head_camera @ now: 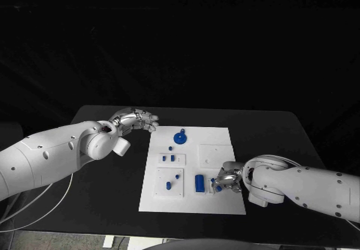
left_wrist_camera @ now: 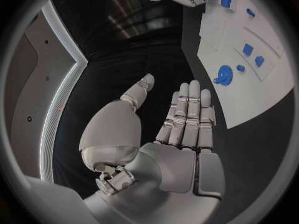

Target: Assemble the parts on the task board

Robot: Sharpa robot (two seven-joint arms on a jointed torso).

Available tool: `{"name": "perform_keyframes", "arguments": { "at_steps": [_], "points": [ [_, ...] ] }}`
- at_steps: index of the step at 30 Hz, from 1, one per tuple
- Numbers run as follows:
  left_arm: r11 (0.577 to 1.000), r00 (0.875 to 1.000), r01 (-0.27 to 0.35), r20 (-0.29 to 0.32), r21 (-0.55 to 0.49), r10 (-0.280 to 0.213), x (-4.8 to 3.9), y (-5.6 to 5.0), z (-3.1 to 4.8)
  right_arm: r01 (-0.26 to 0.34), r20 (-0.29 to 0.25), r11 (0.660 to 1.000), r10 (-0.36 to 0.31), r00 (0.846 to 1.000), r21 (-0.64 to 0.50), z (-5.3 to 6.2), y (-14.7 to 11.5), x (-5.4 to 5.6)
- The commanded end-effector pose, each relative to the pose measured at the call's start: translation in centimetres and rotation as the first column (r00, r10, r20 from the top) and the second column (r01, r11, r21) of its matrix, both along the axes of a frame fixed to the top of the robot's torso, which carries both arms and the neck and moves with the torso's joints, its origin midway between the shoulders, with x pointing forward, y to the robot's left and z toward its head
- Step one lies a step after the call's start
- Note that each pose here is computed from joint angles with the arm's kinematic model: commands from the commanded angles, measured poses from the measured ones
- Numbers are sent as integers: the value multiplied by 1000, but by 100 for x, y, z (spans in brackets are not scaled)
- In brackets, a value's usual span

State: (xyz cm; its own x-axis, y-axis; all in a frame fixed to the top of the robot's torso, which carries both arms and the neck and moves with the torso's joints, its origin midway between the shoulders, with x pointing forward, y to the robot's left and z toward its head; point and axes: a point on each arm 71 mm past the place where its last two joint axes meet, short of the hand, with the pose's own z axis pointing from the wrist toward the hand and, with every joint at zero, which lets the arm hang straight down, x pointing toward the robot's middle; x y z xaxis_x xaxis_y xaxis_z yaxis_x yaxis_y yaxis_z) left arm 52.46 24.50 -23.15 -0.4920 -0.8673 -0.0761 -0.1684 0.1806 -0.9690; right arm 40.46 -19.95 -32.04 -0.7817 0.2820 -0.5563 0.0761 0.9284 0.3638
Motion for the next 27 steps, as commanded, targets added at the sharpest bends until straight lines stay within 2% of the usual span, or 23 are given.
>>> {"name": "perform_keyframes", "arguments": {
  "at_steps": [1,4,10,27],
  "points": [
    [1000,1000,18,0,-8,-18,-6,-23,8,-19,-6,1000,19,1000,-13,-1,-16,-24],
    [1000,1000,15,0,-7,-15,-5,-16,8,-17,-11,1000,17,1000,-20,0,-57,-35],
    [1000,1000,18,-1,-7,-18,-6,-24,7,-53,-65,998,50,997,-41,-39,-22,-45],
    [1000,1000,20,-4,-6,-20,-6,-28,5,-62,-68,997,58,996,-56,-97,75,42]
  ]
}}
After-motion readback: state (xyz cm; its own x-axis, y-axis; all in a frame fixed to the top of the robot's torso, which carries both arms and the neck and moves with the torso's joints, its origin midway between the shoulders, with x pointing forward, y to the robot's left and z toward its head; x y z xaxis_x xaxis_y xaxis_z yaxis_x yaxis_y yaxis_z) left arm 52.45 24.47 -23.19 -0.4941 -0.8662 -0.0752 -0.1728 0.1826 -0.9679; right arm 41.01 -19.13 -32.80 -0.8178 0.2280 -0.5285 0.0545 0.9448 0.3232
